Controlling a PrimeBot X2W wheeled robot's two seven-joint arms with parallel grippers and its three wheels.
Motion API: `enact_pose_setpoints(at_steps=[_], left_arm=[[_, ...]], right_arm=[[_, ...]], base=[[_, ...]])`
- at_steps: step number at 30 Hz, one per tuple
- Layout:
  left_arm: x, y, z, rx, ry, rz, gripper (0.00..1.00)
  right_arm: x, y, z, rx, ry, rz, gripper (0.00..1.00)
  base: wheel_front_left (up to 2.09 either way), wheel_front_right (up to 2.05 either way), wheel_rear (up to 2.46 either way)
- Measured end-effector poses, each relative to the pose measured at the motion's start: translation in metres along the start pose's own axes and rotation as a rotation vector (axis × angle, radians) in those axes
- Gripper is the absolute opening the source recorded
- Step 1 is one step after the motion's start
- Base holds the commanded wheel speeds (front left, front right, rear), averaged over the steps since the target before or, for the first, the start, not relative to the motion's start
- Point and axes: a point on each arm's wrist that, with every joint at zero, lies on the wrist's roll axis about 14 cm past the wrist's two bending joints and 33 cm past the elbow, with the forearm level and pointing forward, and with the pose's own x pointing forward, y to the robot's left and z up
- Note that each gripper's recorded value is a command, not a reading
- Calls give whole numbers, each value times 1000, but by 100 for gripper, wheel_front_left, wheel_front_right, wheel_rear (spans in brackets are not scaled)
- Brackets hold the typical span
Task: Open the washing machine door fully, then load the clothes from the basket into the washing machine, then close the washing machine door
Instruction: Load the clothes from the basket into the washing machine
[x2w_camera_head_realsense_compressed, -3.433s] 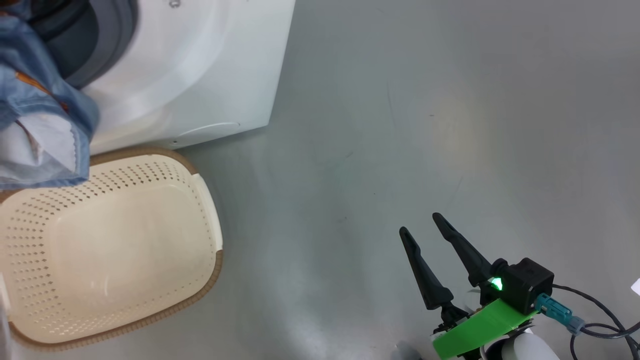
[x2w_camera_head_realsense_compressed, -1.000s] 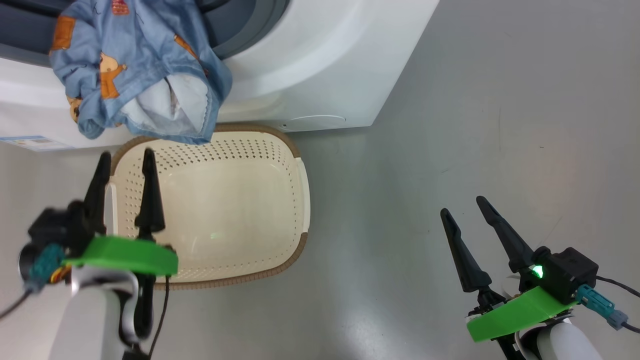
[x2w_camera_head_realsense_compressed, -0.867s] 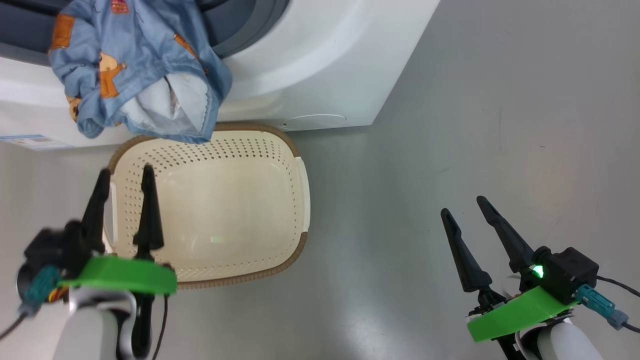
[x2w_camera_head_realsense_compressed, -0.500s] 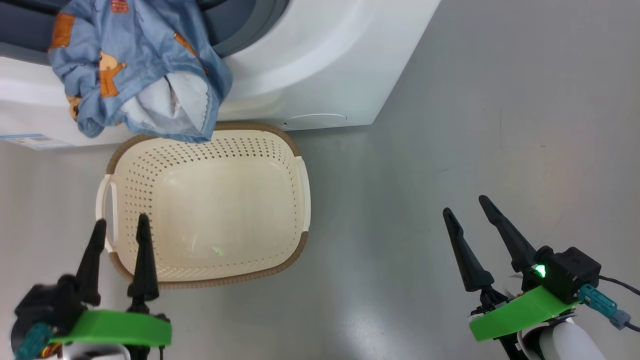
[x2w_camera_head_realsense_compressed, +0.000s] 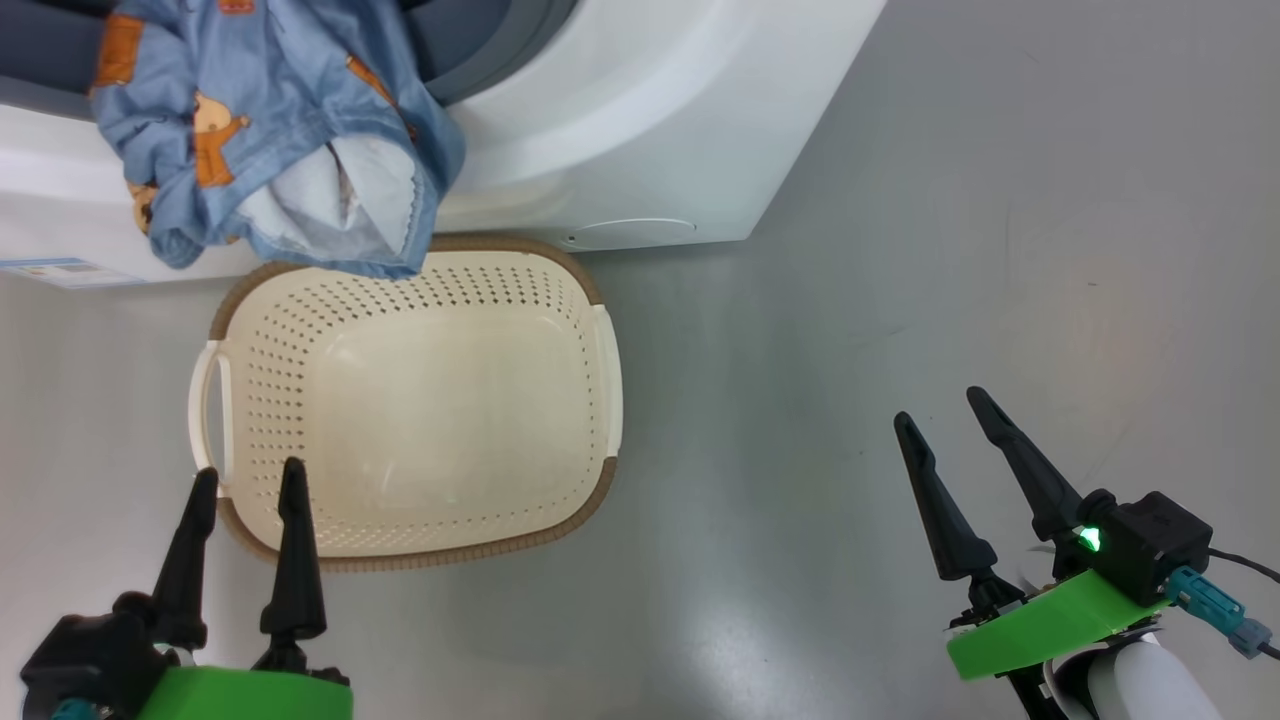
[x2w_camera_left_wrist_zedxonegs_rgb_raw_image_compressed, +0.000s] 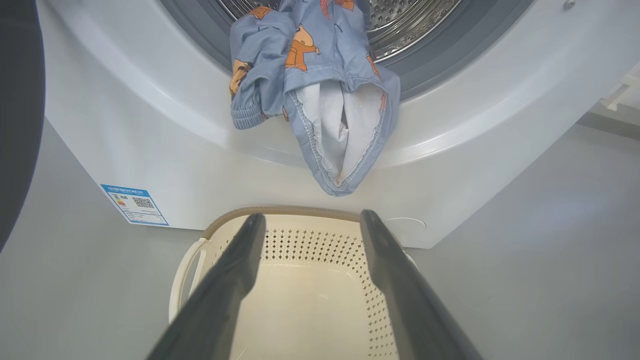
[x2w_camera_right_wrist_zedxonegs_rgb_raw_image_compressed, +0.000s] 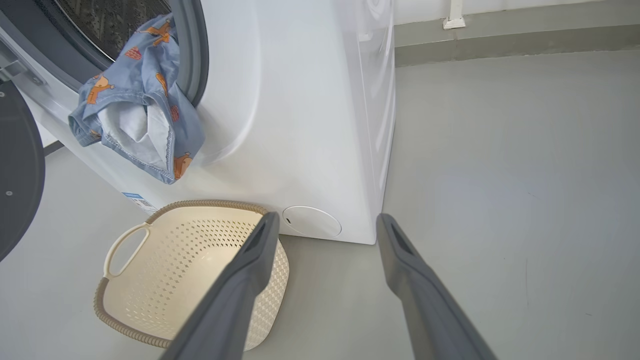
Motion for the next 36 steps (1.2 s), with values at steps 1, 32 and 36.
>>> enact_pose_setpoints(at_steps=[1,32,36], left_arm=[[1,-2,0,-1,1,-5,100],[148,-42,-45,-137,32,-111,100],[161,-48,-45,-163,22,-117,100]], right_arm=[[0,0,0,0,1,-1,100],[3,-29,-22,-20,56,-74,100],[3,-32,-28,-20,69,-82,100]], base=[[0,0,0],[0,0,0],[0,0,0]])
